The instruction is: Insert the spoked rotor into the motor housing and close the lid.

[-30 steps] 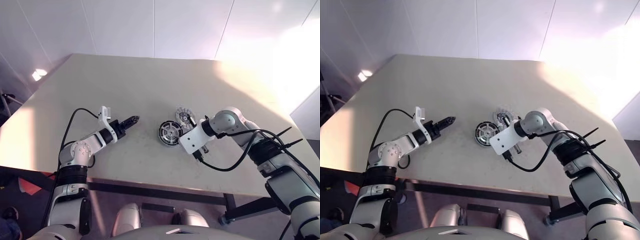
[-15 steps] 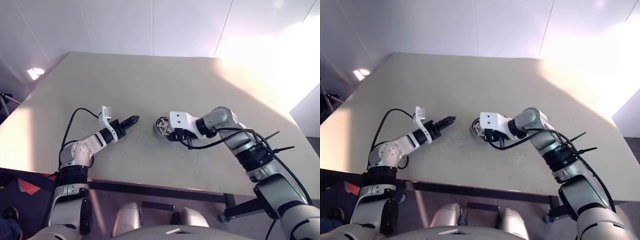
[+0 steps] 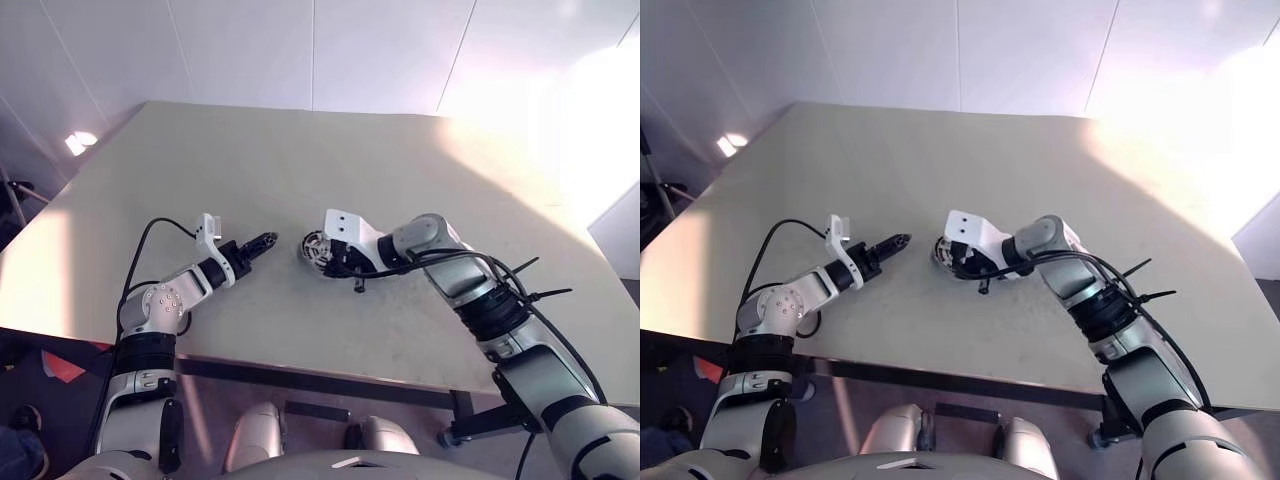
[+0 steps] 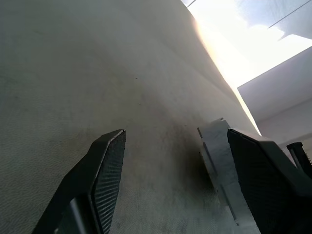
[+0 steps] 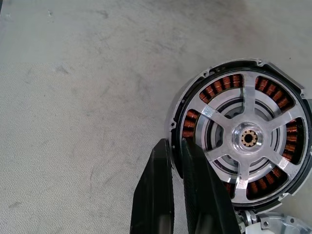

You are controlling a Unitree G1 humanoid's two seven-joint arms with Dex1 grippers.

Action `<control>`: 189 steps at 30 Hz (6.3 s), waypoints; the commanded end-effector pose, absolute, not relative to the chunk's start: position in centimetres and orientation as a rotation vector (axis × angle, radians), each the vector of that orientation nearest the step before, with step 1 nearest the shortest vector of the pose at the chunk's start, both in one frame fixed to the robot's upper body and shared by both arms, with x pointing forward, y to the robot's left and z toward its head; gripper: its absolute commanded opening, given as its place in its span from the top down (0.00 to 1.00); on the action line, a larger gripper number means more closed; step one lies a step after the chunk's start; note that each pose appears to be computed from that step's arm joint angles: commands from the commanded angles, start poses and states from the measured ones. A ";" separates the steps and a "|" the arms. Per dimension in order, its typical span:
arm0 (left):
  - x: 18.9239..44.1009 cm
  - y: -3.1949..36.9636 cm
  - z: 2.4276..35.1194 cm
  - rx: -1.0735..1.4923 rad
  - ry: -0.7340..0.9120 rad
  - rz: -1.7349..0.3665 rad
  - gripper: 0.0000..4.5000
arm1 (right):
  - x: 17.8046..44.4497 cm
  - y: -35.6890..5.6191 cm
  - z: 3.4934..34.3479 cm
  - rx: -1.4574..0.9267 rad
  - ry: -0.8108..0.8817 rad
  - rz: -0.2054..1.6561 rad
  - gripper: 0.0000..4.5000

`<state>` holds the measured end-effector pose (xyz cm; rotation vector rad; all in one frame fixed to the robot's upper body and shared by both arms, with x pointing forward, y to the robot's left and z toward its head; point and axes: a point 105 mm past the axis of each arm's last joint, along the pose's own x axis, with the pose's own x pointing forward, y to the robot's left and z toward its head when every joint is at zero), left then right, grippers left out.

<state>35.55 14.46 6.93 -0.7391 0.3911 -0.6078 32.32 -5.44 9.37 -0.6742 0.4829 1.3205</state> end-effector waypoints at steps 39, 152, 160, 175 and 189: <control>34.3 12.5 7.0 -0.626 0.456 -0.736 0.22 | 29.3 -17.5 7.7 0.784 0.785 0.439 0.39; 35.8 14.4 8.2 -0.577 0.401 -0.678 0.22 | 36.8 -4.7 9.8 -0.128 0.259 0.933 0.30; 35.8 14.3 8.2 -0.576 0.404 -0.680 0.22 | 36.1 -4.8 11.3 -0.087 0.205 0.996 0.30; 35.7 14.3 8.1 -0.574 0.408 -0.681 0.22 | 35.0 -5.4 9.7 -0.235 0.223 1.066 0.30; 35.7 14.4 8.1 -0.573 0.410 -0.681 0.22 | 34.1 -5.4 10.8 -0.212 0.154 1.128 0.30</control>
